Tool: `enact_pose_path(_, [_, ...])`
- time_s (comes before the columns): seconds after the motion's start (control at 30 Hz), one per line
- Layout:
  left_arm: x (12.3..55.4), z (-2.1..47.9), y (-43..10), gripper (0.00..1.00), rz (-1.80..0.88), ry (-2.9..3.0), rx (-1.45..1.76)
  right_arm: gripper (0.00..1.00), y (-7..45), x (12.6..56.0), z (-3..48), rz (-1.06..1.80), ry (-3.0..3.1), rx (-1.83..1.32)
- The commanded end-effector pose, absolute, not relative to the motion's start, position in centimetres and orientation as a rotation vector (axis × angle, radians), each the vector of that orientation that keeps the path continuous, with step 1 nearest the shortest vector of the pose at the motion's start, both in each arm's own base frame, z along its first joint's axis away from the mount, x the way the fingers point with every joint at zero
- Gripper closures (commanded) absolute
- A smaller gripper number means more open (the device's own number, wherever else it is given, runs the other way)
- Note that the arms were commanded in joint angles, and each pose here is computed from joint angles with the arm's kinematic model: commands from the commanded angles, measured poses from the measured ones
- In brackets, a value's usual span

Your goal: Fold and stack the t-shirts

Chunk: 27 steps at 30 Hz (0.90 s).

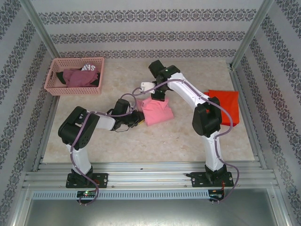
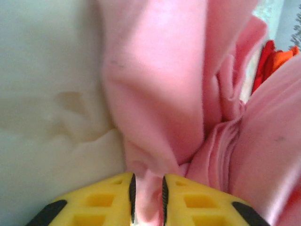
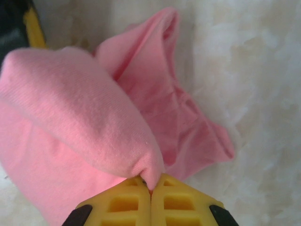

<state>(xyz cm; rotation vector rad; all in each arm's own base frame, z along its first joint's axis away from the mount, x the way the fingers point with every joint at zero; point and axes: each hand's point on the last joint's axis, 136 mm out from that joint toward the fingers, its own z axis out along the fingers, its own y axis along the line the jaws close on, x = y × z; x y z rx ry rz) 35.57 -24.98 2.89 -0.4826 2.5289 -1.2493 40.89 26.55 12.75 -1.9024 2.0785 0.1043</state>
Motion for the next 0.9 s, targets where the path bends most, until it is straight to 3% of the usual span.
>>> enact_pose_path(0.0, [33.7, -0.5, -19.9, 0.73, -0.911, 2.646, -0.616, 1.0, 25.9, 38.6, 14.1, 0.156, 2.074, -1.888])
enact_pose_path(0.23, [36.7, 1.6, -18.2, 0.68, -0.827, 2.582, -0.648, 1.0, 25.3, 35.8, 13.8, 0.214, 2.092, -1.867])
enact_pose_path(0.57, [42.6, 3.1, -20.7, 0.64, -0.953, 2.498, -0.641, 1.0, 25.5, 34.8, 13.5, 0.25, 2.095, -1.849])
enact_pose_path(0.87, [45.6, 3.0, -22.7, 0.69, -1.046, 2.484, -0.632, 1.0, 25.7, 34.7, 13.1, 0.282, 2.093, -1.846])
